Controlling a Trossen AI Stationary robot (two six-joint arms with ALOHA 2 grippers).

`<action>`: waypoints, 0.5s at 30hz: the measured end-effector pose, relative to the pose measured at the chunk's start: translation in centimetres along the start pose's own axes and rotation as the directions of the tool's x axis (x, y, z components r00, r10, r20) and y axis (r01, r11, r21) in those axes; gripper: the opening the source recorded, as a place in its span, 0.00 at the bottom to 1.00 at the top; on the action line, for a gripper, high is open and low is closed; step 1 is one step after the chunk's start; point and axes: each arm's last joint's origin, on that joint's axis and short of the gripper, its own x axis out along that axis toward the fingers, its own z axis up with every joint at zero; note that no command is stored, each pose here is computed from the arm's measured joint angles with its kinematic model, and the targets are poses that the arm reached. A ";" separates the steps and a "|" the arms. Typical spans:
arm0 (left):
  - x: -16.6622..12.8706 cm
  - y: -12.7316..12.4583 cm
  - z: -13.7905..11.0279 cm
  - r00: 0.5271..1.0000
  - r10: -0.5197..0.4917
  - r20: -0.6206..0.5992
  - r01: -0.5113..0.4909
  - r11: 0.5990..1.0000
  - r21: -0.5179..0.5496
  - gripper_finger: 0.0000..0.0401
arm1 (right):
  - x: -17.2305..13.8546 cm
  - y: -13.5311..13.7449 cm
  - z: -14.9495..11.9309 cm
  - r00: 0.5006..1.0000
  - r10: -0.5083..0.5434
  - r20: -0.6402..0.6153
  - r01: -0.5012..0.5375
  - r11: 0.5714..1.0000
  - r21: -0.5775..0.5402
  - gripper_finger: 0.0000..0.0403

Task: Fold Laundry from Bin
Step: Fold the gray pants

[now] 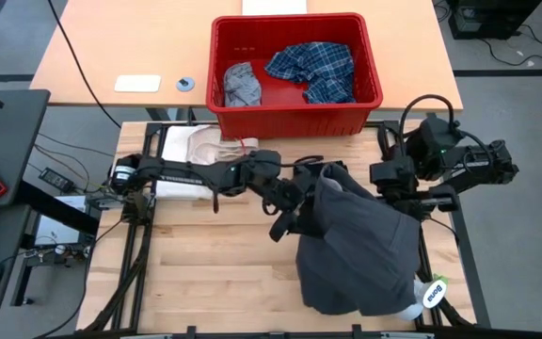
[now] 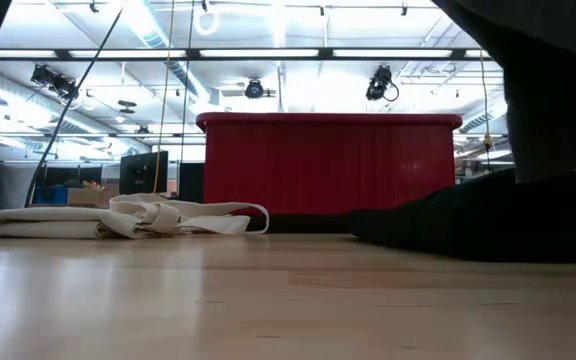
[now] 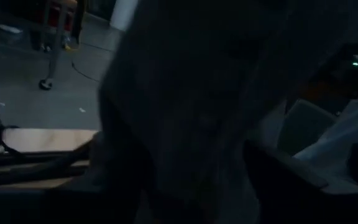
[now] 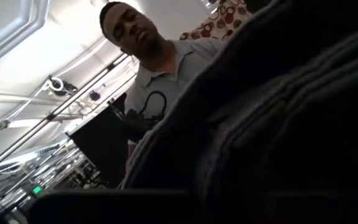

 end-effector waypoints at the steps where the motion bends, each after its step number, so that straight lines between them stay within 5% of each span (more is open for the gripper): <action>1: 0.0 0.0 0.0 1.000 0.001 0.001 -0.001 1.000 0.002 0.61 | 0.1 0.1 0.0 1.000 0.005 -0.003 -0.005 1.000 -0.003 0.07; 8: -0.9 -1.2 1.4 0.994 -0.104 0.029 0.104 0.994 0.020 0.08 | 0.1 0.3 -0.2 0.998 0.037 -0.052 -0.038 0.999 -0.007 0.07; 15: -2.9 -3.3 2.6 0.990 -0.139 -0.030 0.136 0.989 -0.064 0.07 | -0.4 0.0 -0.1 0.996 0.035 -0.086 -0.035 0.999 0.005 0.07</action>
